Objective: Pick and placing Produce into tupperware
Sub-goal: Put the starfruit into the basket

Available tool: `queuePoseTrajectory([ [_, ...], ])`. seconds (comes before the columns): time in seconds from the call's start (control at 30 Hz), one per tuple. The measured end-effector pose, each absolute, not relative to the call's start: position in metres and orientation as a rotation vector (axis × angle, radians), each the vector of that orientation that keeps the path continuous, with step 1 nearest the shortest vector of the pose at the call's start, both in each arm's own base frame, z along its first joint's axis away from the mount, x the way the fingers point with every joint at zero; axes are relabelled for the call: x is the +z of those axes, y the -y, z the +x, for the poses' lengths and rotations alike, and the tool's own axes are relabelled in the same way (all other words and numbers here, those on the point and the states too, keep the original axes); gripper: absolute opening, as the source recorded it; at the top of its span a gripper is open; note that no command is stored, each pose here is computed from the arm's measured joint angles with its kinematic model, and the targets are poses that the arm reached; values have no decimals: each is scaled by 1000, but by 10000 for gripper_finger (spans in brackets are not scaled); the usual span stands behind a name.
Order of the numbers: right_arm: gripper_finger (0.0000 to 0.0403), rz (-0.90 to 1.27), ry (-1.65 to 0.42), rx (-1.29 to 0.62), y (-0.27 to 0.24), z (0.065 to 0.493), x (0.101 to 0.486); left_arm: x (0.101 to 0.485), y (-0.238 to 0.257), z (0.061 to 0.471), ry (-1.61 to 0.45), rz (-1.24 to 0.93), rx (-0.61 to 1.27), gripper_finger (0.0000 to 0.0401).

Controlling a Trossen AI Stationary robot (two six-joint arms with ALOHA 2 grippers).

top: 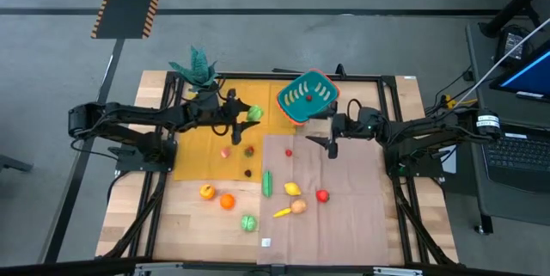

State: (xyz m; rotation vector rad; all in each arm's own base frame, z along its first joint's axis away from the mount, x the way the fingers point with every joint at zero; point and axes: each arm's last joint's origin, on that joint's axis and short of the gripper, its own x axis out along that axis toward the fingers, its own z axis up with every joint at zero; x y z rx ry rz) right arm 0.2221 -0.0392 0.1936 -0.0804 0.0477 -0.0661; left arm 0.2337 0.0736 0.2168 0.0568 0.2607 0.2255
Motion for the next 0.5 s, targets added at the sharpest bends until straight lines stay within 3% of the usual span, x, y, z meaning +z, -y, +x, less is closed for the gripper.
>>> queuePoseTrajectory([
  [0.5, 347, -79, -63, -53, 42, 251, 198, 204, -71, 264, -77, 100, 144, 198],
])
